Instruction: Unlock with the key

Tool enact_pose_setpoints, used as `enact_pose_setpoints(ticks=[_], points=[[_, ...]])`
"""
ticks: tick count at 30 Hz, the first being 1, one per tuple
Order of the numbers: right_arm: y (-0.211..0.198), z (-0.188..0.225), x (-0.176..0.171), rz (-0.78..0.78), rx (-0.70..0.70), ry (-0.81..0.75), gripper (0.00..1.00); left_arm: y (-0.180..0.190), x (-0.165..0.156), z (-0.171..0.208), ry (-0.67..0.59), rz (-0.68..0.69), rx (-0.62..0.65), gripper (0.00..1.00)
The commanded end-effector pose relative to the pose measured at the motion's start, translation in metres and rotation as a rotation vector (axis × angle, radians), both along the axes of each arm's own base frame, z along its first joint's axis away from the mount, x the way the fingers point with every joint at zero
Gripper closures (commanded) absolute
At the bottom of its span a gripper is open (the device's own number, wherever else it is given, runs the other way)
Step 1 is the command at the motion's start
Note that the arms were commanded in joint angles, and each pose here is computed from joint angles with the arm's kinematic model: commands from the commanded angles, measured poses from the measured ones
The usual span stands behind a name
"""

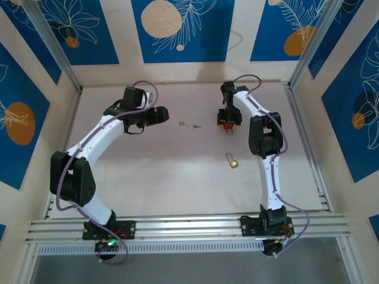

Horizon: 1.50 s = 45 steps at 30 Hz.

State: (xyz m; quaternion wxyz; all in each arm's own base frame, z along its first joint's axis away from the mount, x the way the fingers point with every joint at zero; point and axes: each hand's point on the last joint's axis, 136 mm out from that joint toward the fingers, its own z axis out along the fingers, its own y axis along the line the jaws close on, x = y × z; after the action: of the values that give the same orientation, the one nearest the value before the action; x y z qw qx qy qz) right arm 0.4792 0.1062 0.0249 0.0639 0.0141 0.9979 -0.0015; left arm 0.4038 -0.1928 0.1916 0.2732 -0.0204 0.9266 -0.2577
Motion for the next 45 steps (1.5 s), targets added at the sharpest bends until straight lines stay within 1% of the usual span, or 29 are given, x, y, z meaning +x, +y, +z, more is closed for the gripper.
enact_pose_setpoints(ticks=[1, 5, 15, 21, 32, 38, 43, 45], points=[[0.0, 0.005, 0.002, -0.004, -0.016, -0.011, 0.46, -0.007, -0.004, 0.004, -0.014, -0.03, -0.024, 0.2], [0.002, 0.005, 0.002, 0.004, -0.009, -0.028, 0.49, -0.004, -0.003, 0.006, -0.024, -0.027, -0.009, 0.2], [0.002, 0.03, 0.004, -0.01, -0.011, -0.117, 0.5, 0.001, -0.001, 0.006, -0.04, -0.014, 0.018, 0.19], [0.003, 0.025, 0.003, -0.009, -0.02, -0.121, 0.55, 0.002, -0.001, 0.005, -0.042, -0.012, 0.02, 0.19], [0.012, 0.045, -0.002, 0.009, -0.017, -0.165, 0.56, 0.004, 0.001, 0.004, -0.04, -0.005, 0.019, 0.19], [0.037, 0.061, -0.022, 0.056, -0.008, -0.182, 0.56, 0.008, 0.003, 0.0, -0.037, 0.005, 0.032, 0.19], [0.076, 0.063, -0.058, 0.142, -0.024, -0.171, 0.57, 0.017, 0.006, -0.004, -0.029, 0.03, 0.05, 0.19], [0.096, 0.061, -0.076, 0.172, -0.003, -0.16, 0.56, 0.021, 0.008, -0.004, -0.028, 0.042, 0.052, 0.19]])
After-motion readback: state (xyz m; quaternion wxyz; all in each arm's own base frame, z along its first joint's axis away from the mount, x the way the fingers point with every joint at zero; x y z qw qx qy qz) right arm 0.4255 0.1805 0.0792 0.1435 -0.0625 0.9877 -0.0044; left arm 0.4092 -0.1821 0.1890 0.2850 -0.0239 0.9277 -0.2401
